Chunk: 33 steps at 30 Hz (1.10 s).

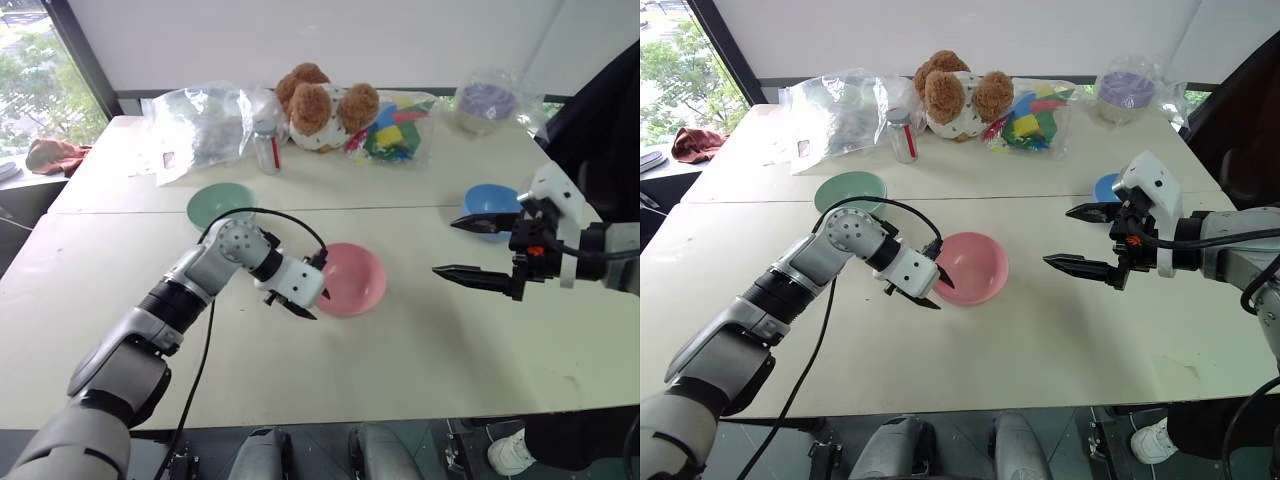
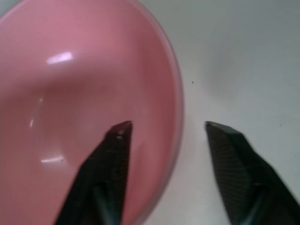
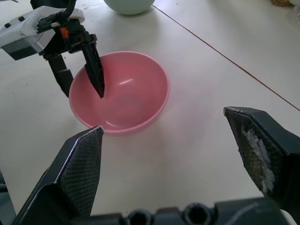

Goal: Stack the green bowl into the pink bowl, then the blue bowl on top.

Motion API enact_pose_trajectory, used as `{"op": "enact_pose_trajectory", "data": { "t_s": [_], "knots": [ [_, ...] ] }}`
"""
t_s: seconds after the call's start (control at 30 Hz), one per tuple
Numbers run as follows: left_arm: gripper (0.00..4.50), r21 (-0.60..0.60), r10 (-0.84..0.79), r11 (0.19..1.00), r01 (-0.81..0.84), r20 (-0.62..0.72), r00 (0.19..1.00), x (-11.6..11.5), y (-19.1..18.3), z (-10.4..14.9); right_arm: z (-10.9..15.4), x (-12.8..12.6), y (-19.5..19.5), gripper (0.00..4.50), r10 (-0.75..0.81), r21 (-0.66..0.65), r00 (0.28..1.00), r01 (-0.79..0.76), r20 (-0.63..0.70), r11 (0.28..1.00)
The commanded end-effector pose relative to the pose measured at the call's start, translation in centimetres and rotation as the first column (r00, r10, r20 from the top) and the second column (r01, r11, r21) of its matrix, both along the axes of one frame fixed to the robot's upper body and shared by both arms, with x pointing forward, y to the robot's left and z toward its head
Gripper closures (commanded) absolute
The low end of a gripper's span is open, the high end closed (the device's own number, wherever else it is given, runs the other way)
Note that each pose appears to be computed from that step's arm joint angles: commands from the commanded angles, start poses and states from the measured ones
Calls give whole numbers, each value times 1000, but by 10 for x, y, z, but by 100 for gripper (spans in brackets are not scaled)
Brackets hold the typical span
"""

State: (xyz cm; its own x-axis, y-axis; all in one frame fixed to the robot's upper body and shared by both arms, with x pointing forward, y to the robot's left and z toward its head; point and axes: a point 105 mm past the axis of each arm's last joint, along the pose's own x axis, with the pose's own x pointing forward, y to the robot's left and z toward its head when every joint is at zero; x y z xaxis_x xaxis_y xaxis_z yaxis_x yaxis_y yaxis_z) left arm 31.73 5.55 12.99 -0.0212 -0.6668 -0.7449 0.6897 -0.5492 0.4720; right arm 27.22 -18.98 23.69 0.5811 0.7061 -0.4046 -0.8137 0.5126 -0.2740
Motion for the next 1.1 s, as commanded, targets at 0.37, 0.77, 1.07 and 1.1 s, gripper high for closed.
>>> {"op": "enact_pose_trajectory", "data": {
  "t_s": [0.37,0.77,1.07,1.1],
  "knots": [
    [3,-391,385,860,-328,75,920,12,81,134,11,10,10,0,57,4,996,-58,62,998],
    [3,-325,776,615,-719,85,625,65,183,64,32,4,13,0,102,36,991,-106,84,994],
    [54,-343,831,517,-784,-20,556,93,181,32,42,-11,19,0,127,38,989,-131,80,991],
    [84,-342,827,521,-782,-25,562,94,179,32,42,-11,18,0,116,36,990,-119,86,992]
  ]
}}
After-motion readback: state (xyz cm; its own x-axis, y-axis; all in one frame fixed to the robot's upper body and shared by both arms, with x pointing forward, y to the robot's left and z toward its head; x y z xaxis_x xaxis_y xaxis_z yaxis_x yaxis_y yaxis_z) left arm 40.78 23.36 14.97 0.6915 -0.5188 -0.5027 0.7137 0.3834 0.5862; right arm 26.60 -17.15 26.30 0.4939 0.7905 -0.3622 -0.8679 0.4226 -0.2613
